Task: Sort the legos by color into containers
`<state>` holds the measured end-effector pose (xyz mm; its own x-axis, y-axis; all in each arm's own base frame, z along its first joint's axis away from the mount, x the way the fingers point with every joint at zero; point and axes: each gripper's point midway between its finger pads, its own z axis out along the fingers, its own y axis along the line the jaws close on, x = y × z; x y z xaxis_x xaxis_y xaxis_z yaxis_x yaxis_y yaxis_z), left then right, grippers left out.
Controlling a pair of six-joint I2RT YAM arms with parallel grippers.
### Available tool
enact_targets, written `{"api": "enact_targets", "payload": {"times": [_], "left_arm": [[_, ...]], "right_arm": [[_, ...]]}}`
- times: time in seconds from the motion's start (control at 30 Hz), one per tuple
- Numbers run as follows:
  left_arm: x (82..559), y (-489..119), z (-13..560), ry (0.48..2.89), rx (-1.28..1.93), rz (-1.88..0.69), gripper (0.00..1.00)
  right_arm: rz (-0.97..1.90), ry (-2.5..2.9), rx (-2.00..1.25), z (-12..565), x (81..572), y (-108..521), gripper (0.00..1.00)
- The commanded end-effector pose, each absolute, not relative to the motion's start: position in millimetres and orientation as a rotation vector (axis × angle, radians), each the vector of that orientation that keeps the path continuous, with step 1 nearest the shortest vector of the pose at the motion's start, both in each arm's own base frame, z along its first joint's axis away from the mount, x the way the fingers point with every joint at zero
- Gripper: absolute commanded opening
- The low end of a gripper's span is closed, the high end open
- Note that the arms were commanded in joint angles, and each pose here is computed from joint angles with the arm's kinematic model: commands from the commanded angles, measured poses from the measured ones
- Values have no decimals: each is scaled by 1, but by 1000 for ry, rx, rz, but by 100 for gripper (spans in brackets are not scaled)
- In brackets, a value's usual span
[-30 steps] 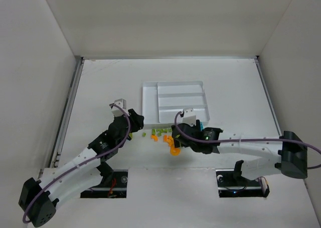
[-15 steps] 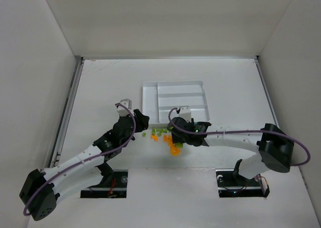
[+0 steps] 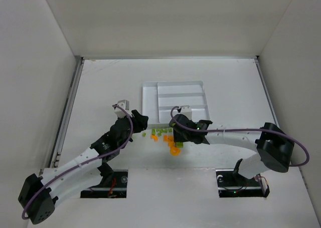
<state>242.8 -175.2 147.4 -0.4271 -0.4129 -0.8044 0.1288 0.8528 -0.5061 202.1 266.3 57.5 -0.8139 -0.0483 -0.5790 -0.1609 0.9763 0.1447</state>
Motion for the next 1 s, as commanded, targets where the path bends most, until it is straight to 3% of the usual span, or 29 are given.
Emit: {"api": "enact_targets", "payload": {"times": [0.0,0.07,0.13,0.27,0.37,0.6,0.8,0.97], "left_arm": [[242,-176,149,1907,-233,-636,43],[243,-177,148,1911,-241,-639,43],[243,-178,147,1913,-252,-645,43],[244,-182,150,1915,-256,-653,43],[245,-185,154,1912,-258,-663,44],[245,-207,190,1882,-253,-787,51],[236,-241,248,1760,-274,-1092,61],[236,-252,279,1621,-340,-1290,65]], "right_arm": [[316,2516,-129,56,204,274,52],[315,2528,-144,52,202,274,58],[309,2531,-151,50,202,273,54],[318,2475,-113,63,206,266,30],[351,2421,-82,79,212,261,20],[678,2137,39,172,237,253,19],[1197,1922,27,244,240,278,21],[1428,1821,34,276,240,290,21]]}}
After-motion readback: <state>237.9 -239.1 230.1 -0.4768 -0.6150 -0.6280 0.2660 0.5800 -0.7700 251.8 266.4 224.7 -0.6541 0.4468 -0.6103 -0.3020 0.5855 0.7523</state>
